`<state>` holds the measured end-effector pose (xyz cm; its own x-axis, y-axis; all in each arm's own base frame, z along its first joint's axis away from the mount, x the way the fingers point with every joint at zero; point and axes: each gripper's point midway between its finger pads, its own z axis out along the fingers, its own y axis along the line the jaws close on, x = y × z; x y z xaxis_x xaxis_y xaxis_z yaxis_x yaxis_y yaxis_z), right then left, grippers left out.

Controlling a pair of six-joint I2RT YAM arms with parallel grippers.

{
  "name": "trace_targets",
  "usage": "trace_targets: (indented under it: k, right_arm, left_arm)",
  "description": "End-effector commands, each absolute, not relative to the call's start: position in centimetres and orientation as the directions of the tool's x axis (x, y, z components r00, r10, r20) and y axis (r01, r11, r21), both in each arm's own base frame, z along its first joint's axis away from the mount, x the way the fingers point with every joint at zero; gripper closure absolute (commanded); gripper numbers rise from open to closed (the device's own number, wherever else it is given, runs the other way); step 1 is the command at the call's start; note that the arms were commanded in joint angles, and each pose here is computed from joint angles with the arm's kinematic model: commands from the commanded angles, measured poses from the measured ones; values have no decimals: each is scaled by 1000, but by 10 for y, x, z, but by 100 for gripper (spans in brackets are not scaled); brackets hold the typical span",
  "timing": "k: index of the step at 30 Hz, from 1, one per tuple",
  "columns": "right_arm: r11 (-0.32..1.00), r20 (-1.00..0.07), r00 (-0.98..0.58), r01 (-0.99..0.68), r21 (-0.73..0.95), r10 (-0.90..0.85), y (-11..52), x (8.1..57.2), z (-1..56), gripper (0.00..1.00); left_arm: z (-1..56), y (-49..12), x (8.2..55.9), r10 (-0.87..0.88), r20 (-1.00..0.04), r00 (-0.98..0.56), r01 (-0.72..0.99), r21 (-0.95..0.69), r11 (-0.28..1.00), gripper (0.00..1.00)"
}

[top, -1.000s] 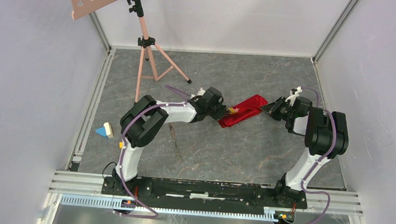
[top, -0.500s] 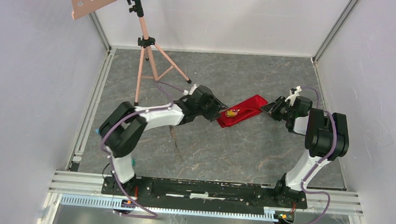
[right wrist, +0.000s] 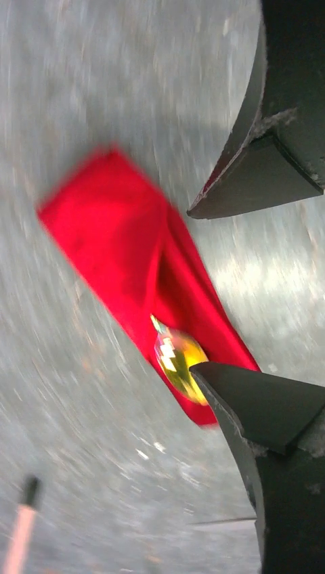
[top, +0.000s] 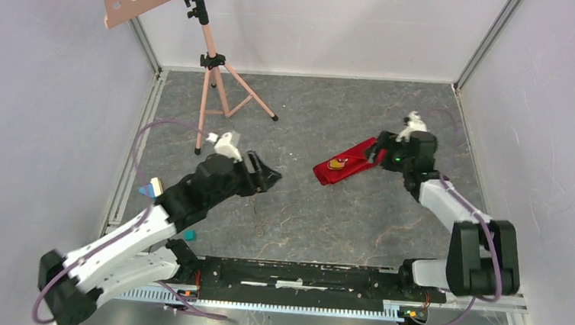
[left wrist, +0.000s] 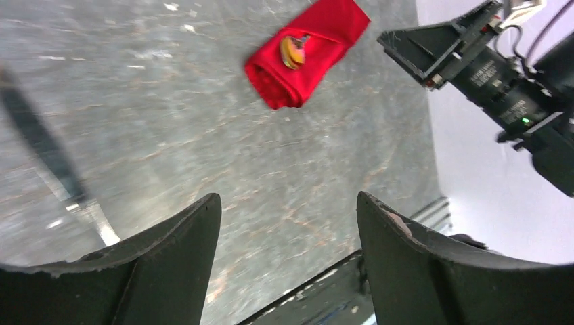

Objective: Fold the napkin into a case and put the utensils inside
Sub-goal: Pick up the knife from the center of the board.

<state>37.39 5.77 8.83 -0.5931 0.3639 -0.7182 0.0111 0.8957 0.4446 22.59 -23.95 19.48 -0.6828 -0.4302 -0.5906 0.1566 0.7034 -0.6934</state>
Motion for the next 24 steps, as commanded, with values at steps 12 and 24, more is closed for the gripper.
trace_targets:
  k: [12, 24]
  right_arm:
    - [793, -606, -692, -588, 158, -392, 365, 242, 76, 16]
    - [744, -434, -715, -654, 139, -548, 439, 215, 24, 36]
  left_arm:
    - [246, -93, 178, -489, -800, -348, 84, -546, 833, 18]
    - [280, -59, 157, -529, -818, -227, 122, -563, 818, 18]
